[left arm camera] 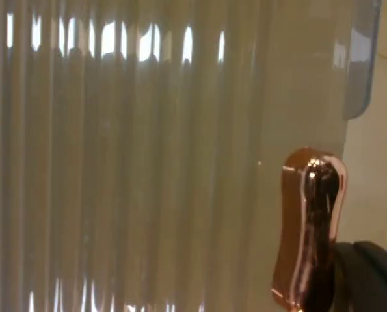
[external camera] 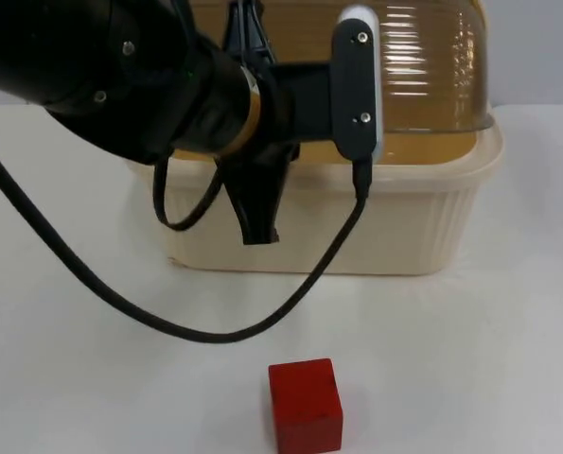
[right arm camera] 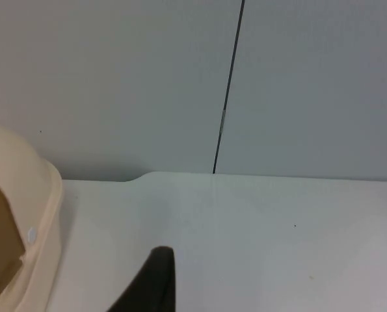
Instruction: Open the box lid with the left hand, place the block into the box with the right hand, then close the box lid with the left hand.
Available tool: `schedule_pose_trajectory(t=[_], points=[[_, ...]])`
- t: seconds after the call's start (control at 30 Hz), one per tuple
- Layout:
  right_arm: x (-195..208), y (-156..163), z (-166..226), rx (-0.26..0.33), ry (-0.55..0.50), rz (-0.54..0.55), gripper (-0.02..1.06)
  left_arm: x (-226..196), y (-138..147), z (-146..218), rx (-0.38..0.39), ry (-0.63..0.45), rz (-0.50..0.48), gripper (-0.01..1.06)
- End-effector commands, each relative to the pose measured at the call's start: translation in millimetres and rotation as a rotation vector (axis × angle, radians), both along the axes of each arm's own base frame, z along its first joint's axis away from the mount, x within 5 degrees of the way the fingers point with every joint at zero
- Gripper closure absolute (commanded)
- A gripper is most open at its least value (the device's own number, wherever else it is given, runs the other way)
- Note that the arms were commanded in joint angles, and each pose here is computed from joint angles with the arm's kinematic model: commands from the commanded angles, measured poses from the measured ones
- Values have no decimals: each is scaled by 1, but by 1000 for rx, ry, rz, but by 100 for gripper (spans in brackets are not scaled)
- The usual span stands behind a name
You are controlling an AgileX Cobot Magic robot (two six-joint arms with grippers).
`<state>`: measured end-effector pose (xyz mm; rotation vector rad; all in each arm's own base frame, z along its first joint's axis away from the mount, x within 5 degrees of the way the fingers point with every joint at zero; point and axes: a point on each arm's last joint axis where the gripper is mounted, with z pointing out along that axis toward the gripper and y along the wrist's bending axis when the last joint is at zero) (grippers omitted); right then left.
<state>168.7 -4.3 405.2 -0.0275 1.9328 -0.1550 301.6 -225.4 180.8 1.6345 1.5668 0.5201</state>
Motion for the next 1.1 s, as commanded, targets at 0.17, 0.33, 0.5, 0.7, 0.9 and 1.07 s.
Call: schedule_pose_trajectory(t=[0.17, 0.33, 0.5, 0.7, 0.9, 1.07], points=[[0, 0, 3, -3, -18, 2, 1, 10, -1, 18, -28, -66, 41, 105], [0, 0, 3, -3, -18, 2, 1, 23, -12, 41, -79, -126, 39, 105], [0, 0, 3, -3, -18, 2, 1, 39, -22, 54, -118, -170, 49, 105], [0, 0, 3, -3, -18, 2, 1, 59, -20, 60, -148, -201, 99, 105], [0, 0, 3, -7, -18, 3, 1, 68, -16, 64, -173, -209, 125, 105], [0, 0, 3, -7, -18, 3, 1, 62, -18, 70, -214, -202, 180, 105]])
